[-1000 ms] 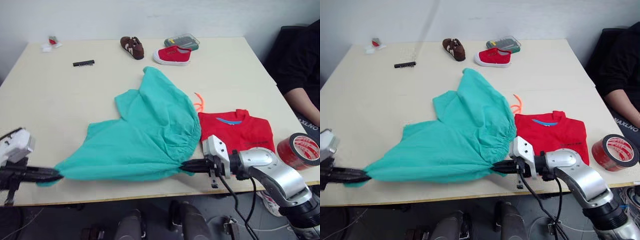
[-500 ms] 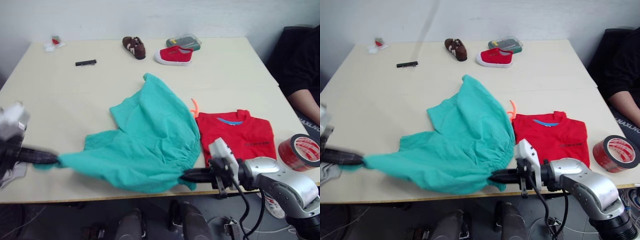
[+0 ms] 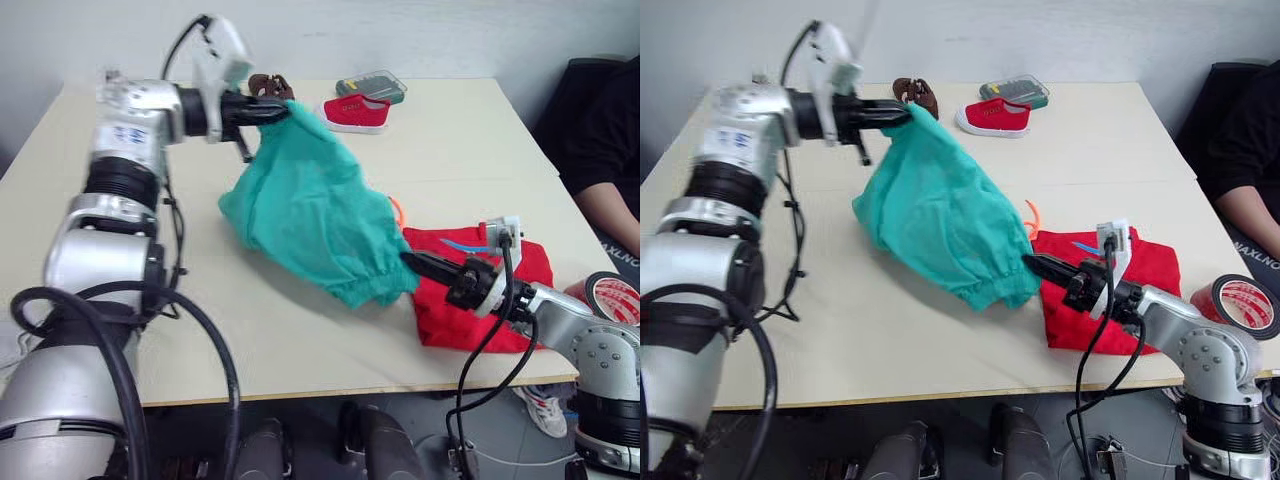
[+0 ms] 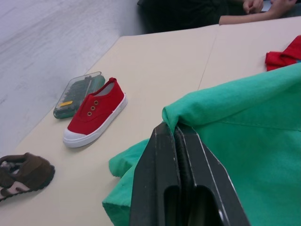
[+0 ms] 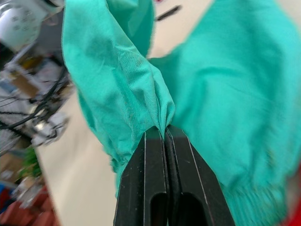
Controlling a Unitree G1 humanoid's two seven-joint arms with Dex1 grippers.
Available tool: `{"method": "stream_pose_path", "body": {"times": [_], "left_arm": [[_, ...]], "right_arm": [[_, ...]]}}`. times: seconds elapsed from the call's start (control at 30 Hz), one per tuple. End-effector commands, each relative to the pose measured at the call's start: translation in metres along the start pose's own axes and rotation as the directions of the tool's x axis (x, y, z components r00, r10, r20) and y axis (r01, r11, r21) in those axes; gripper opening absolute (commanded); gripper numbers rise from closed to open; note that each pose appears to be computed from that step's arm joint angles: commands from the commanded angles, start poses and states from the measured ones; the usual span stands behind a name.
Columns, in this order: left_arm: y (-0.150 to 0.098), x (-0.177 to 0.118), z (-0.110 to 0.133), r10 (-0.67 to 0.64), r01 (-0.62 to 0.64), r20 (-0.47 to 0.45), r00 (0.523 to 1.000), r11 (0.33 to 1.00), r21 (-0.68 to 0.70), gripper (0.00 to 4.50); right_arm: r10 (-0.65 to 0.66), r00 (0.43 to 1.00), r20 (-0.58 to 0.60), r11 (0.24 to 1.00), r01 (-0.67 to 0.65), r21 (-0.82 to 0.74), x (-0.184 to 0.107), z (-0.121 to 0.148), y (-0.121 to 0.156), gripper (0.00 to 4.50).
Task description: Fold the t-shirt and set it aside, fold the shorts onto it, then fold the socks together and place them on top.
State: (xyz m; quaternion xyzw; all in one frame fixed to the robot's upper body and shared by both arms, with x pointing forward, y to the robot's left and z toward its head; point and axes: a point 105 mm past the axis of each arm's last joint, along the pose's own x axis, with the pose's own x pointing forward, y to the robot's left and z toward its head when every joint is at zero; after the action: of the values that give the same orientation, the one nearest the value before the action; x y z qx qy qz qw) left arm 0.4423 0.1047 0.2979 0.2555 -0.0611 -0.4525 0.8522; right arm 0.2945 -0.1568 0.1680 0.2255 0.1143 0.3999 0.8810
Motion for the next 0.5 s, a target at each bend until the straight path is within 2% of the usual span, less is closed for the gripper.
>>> {"method": "stream_pose_path", "body": {"times": [0.03, 0.1, 0.17, 0.23, 0.3, 0.4, 0.5], "left_arm": [[0.002, 0.018, 0.006, 0.1, -0.098, -0.018, 0.995, 0.991, 0.095, 0.01], [-0.002, 0.026, -0.005, 0.117, -0.113, -0.062, 0.991, 0.991, 0.065, 0.01], [-0.005, 0.031, -0.017, 0.139, -0.135, -0.109, 0.984, 0.99, 0.037, 0.41], [-0.006, 0.032, -0.026, 0.16, -0.155, -0.144, 0.977, 0.987, 0.042, 0.89], [-0.003, 0.03, -0.031, 0.19, -0.184, -0.162, 0.968, 0.982, 0.049, 1.49], [0.007, 0.019, -0.035, 0.24, -0.232, -0.174, 0.955, 0.971, 0.062, 2.45], [0.028, -0.007, -0.019, 0.294, -0.293, -0.059, 0.954, 0.956, 0.024, 3.4]], "right_arm": [[-0.11, 0.994, 0.02, 0.993, 0.111, -0.047, -0.003, 0.002, -0.009, 0.0], [-0.161, 0.987, 0.016, 0.983, 0.162, -0.09, -0.001, 0.001, -0.012, 0.0], [-0.194, 0.981, 0.019, 0.974, 0.194, -0.113, 0.001, 0.001, -0.015, 0.0], [-0.217, 0.975, 0.04, 0.968, 0.22, -0.122, 0.003, 0.004, -0.016, 0.39], [-0.238, 0.969, 0.068, 0.96, 0.246, -0.136, 0.003, 0.009, -0.018, 0.91], [-0.278, 0.955, 0.106, 0.925, 0.295, -0.24, -0.001, 0.02, -0.017, 1.95], [-0.278, 0.951, 0.132, 0.803, 0.306, -0.512, -0.006, 0.033, 0.004, 2.98]]}}
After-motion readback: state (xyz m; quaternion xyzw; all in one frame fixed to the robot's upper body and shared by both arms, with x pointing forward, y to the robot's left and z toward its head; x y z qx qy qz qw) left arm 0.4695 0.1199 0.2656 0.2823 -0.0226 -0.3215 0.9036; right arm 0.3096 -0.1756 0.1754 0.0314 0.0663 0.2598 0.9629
